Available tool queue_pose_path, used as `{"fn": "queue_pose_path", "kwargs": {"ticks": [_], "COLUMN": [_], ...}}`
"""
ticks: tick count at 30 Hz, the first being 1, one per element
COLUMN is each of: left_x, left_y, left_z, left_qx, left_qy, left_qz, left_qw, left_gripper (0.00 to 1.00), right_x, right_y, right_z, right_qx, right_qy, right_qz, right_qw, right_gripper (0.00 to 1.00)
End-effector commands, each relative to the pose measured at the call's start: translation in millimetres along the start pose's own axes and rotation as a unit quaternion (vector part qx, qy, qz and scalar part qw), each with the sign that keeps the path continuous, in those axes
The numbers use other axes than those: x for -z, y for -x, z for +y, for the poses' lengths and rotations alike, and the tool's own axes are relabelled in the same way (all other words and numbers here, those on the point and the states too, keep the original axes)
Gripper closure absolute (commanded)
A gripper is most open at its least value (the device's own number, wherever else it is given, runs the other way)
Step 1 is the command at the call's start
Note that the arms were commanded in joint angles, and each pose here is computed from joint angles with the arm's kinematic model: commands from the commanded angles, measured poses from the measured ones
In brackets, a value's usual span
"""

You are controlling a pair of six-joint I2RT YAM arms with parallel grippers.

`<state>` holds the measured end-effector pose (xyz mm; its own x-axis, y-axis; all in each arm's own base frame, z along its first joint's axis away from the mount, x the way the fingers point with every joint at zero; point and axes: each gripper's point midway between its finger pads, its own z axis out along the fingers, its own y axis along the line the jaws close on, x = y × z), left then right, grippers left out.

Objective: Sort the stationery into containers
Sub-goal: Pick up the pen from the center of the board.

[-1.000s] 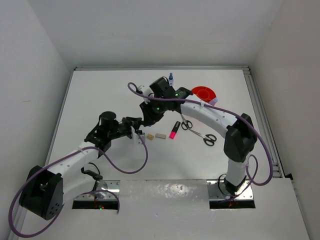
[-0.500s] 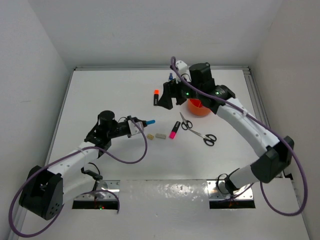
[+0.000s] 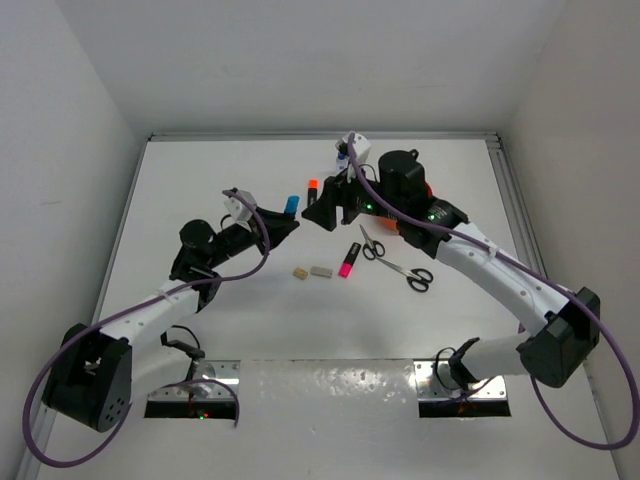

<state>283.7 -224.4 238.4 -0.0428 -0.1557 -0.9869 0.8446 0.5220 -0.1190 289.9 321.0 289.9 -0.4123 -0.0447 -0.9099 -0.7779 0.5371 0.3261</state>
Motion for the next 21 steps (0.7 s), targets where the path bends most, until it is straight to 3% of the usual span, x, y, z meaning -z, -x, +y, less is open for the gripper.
{"fn": "queue_pose_path", "kwargs": {"ticks": [1,5,8,21], "left_x": [-4,-4,-4,-4], "left_y": [43,43,44,49], "left_z": [-7,-9,-12,-20], "left_qx": [0.019,0.019,0.013,-0.004], "left_qy": [-0.007,-0.01,-0.015,-0.027], "left_qz": [-0.067,-0.067,-0.07,-0.083], "left_qw": [0.998,0.997,0.997,0.996], "left_gripper": [1.0,1.0,1.0,1.0], "right_x": [-8,-21,-31,-51], "right_y": [30,36,37,20], "right_z": [22,28,27,43], "right_qx": [0.03,0.032,0.029,0.029], "right_qy": [0.048,0.06,0.064,0.145], "right_qz": [-0.04,-0.052,-0.054,0.002], "right_qw": [0.998,0.996,0.996,0.989], "right_gripper": [0.33,0.31,0.35,0.75]}}
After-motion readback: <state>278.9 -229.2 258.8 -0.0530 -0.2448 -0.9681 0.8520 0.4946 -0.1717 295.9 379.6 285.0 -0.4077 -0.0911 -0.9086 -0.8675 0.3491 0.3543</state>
